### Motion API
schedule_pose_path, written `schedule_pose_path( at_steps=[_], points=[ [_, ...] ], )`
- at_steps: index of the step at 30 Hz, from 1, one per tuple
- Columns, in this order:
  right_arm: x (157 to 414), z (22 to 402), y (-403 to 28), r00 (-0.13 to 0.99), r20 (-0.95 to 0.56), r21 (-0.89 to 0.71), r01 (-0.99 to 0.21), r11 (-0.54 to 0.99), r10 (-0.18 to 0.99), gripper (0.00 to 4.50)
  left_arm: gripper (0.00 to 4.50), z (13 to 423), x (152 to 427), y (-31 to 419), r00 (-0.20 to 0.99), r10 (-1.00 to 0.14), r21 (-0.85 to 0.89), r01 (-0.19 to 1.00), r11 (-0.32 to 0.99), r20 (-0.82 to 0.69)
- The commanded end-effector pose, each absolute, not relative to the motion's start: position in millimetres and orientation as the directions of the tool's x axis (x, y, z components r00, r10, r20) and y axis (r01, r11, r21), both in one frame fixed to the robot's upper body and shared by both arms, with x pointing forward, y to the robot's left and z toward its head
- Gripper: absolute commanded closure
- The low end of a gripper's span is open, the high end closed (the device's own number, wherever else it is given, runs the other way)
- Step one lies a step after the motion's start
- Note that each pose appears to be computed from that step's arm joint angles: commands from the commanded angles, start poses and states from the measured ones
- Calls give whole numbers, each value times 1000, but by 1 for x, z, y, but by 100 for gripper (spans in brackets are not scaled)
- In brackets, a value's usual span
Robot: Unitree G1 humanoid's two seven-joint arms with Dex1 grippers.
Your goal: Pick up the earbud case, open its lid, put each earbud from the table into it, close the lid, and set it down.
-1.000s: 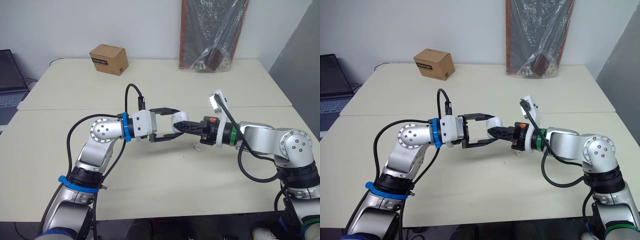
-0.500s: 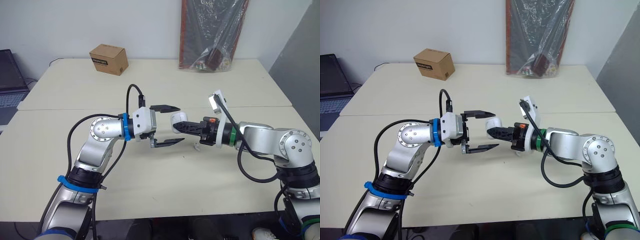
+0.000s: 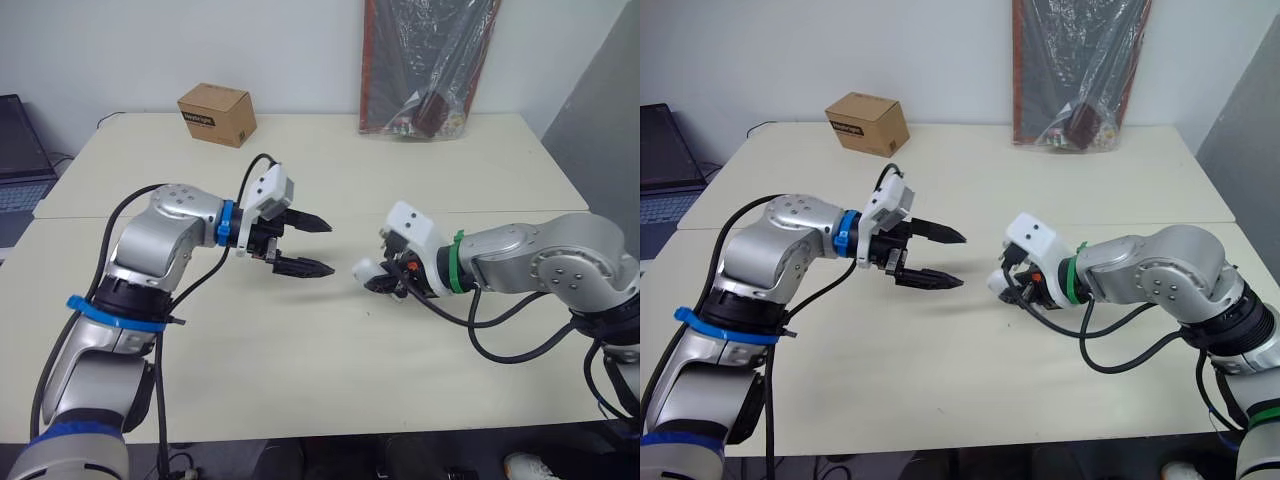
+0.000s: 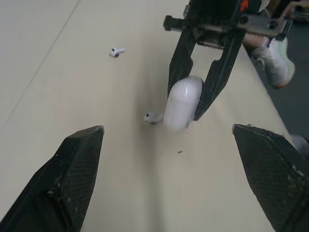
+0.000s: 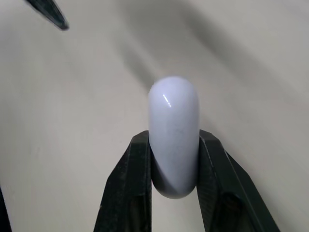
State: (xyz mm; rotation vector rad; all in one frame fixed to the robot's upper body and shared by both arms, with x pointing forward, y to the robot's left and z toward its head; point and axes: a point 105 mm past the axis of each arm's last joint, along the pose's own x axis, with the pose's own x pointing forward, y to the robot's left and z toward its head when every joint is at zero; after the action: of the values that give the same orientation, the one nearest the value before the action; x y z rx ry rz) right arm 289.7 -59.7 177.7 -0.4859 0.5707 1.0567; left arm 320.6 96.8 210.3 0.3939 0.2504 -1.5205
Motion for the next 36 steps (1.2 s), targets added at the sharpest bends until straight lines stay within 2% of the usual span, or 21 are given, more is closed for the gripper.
schedule_pose_path(
  at_steps=[1,7,32,36],
  points=[
    [288,188,-54,362,-654,-175,-927,333,664,371,55,210,313,90,-36,-892,83,993,-81,-450],
    [294,199,-47,368,-667,-221,-928,300,648,371,241,207,311,83,-63,-875,120,983,-137,-479],
    [300,216,-28,382,-648,-264,-924,276,659,371,241,194,321,81,-7,-880,182,978,-106,-474],
    [300,215,-29,379,-651,-262,-925,275,657,371,323,199,325,79,4,-887,194,976,-97,-461]
  ],
)
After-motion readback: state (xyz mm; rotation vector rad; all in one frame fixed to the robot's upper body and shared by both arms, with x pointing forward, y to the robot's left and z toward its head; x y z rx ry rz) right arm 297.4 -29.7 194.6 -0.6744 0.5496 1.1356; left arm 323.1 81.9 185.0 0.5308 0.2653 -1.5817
